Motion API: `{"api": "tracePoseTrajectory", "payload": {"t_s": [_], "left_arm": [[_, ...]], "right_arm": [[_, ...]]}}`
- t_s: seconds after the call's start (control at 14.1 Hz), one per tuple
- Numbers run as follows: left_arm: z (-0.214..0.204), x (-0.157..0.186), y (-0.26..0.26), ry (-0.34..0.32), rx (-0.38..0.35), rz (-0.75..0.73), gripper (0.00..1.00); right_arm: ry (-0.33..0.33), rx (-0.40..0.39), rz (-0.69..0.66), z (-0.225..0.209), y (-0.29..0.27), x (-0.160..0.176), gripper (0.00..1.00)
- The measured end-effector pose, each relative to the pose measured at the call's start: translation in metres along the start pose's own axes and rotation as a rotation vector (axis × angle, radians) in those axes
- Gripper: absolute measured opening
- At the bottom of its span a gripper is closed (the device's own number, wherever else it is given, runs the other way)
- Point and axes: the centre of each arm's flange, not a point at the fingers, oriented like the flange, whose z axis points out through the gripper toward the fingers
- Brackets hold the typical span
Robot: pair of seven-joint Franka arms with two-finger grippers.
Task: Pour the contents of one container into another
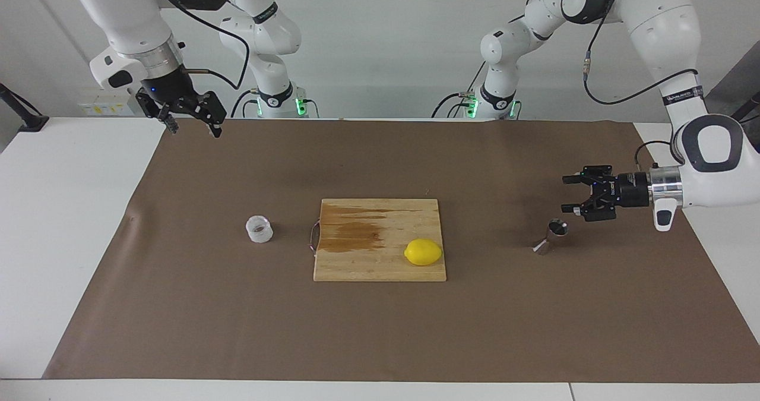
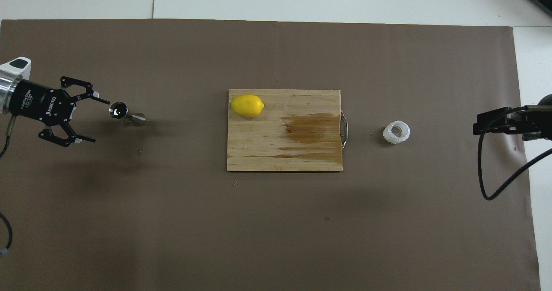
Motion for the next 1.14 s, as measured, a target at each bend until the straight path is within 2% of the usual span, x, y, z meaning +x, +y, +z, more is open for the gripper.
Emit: {"api": "tracePoseTrajectory", "payload": {"t_s": [0.14,0.28,0.64,1.14], "left_arm": [[0.000,0.004,0.004,-0.018,-0.034,-0.021,1.00],[0.007,0.007,0.007,-0.044,-0.034,-0.033,1.00],[0.026,0.031,0.009,-0.159,-0.036,-0.046,1.00],[0.036,0.054,0.004,-0.220,-0.035,-0.079,1.00]], "right_arm": [[0.000,0.000,0.000,0.000,0.000,0.000,1.00],[0.000,0.000,0.000,0.000,0.000,0.000,1.00],[0.000,0.000,0.000,0.000,0.000,0.000,1.00],[0.000,0.000,0.000,0.000,0.000,0.000,1.00]]}}
